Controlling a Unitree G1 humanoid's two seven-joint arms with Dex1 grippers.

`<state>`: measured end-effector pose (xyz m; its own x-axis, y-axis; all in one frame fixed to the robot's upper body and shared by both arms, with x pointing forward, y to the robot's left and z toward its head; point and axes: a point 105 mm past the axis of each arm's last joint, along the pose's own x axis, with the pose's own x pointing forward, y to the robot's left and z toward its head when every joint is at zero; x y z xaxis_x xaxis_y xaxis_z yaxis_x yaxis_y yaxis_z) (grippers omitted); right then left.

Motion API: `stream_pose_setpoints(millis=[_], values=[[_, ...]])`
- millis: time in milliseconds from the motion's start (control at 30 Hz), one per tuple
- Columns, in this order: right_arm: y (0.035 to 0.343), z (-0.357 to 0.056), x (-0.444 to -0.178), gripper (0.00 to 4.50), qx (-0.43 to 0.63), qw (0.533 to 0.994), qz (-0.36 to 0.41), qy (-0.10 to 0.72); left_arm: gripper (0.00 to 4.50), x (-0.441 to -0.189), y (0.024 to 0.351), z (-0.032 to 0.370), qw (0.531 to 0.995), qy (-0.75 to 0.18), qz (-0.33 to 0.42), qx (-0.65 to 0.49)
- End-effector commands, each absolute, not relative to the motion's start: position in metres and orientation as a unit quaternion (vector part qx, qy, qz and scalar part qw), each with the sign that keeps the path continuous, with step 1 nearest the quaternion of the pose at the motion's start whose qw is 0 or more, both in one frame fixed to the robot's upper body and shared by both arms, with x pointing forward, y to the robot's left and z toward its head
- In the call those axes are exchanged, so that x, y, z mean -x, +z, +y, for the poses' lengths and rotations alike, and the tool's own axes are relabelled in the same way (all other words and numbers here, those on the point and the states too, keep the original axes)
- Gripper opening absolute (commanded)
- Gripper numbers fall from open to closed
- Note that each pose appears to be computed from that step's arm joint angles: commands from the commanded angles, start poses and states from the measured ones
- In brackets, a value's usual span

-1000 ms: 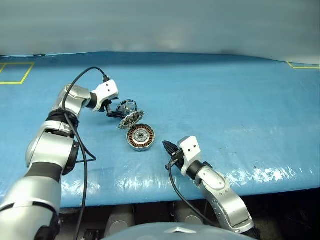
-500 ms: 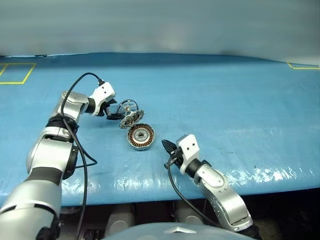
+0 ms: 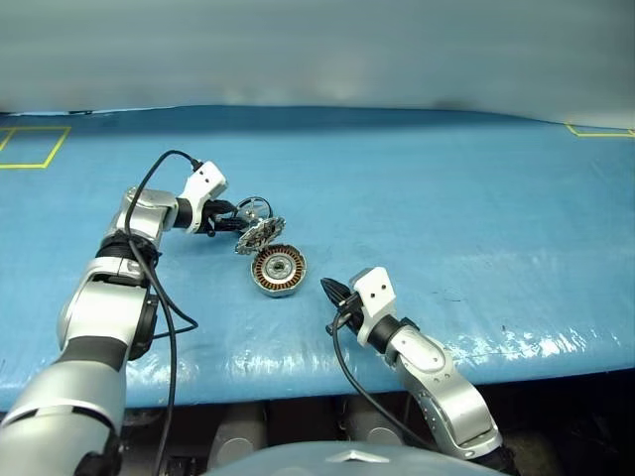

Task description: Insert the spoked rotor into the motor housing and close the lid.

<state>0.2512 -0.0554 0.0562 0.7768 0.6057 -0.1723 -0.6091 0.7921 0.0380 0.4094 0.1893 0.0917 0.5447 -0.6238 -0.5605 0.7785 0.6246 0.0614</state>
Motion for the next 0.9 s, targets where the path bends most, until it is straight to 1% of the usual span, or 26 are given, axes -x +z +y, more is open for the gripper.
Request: stream_pose_setpoints(millis=[33, 267, 400, 600, 900], values=[[0.063, -0.054, -0.252, 0.00, 0.009, 0.943, 0.075, 0.325, 2.93, -0.414, 0.105, 0.185, 0.875, -0.404, 0.228, -0.140], [0.062, -0.053, -0.253, 0.00, 0.011, 0.941, 0.076, 0.328, 2.93, -0.412, 0.101, 0.182, 0.876, -0.404, 0.233, -0.123], [0.062, -0.053, -0.253, 0.00, 0.012, 0.941, 0.077, 0.330, 2.93, -0.410, 0.093, 0.182, 0.876, -0.393, 0.256, -0.114], [0.061, -0.051, -0.254, 0.00, 0.013, 0.940, 0.077, 0.334, 2.93, -0.409, 0.089, 0.176, 0.879, -0.388, 0.262, -0.092], [0.061, -0.051, -0.255, 0.00, 0.013, 0.939, 0.076, 0.334, 2.93, -0.416, 0.078, 0.179, 0.896, -0.333, 0.278, -0.094]])
